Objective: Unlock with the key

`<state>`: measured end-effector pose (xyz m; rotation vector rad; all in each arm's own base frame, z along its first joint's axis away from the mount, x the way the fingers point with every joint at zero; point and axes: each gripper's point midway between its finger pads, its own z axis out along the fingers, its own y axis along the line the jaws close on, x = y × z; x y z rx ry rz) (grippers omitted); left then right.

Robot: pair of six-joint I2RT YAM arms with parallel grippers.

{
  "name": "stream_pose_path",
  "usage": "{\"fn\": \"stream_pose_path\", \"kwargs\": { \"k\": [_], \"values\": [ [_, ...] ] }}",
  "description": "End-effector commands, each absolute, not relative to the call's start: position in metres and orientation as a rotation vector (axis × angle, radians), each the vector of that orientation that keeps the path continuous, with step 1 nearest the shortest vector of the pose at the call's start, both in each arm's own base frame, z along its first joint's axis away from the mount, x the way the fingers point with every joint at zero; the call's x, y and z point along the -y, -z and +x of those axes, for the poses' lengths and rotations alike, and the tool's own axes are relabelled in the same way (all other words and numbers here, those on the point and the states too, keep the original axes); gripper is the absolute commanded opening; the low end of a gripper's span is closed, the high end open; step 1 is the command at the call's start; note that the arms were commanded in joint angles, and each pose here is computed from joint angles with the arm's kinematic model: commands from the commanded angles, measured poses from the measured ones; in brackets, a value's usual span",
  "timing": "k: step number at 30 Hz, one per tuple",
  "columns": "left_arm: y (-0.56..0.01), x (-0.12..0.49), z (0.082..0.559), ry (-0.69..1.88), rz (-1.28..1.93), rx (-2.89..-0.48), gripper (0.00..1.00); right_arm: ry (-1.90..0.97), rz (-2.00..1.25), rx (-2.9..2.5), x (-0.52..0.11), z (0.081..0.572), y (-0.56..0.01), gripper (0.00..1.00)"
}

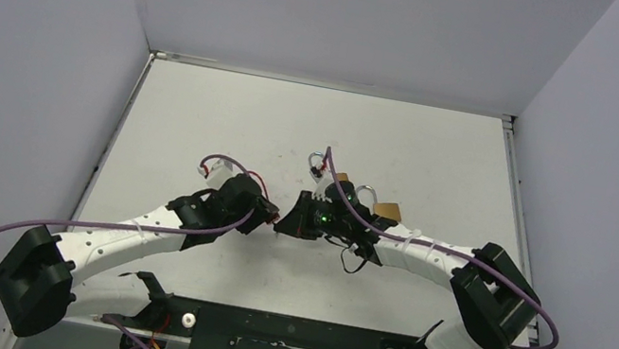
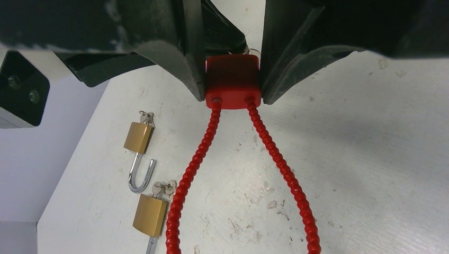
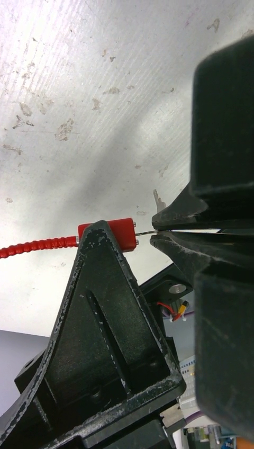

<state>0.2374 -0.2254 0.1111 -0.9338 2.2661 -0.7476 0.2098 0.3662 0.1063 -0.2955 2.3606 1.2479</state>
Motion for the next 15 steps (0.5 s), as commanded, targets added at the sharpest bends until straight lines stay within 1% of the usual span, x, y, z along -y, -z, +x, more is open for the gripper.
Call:
{"fn": "stream_pose_path", "kwargs": {
  "k": [1, 4, 7, 9, 11, 13, 15],
  "values": [
    [-0.151, 0.289, 0.188, 1.194, -0.778, -2.435, 0.0, -1.225, -0.115, -2.065, -0.385, 0.282, -0.177, 0.0],
    [-0.154, 0.29, 0.186, 1.216, -0.79, -2.436, 0.0, -1.207, -0.063, -2.1, -0.39, 0.291, -0.175, 0.0],
    [-0.157, 0.294, 0.183, 1.25, -0.79, -2.447, 0.0, -1.224, -0.081, -2.081, -0.401, 0.295, -0.184, 0.0],
    [-0.159, 0.297, 0.182, 1.277, -0.792, -2.449, 0.0, -1.18, -0.106, -2.071, -0.406, 0.295, -0.186, 0.0],
    [-0.158, 0.295, 0.183, 1.258, -0.798, -2.445, 0.0, -1.145, -0.115, -2.076, -0.405, 0.296, -0.184, 0.0],
    [-0.158, 0.287, 0.188, 1.211, -0.809, -2.418, 0.0, -1.172, -0.123, -2.067, -0.402, 0.289, -0.182, 0.0],
    [-0.158, 0.279, 0.193, 1.179, -0.825, -2.382, 0.0, -1.215, -0.134, -2.027, -0.397, 0.282, -0.186, 0.04]
  ]
}}
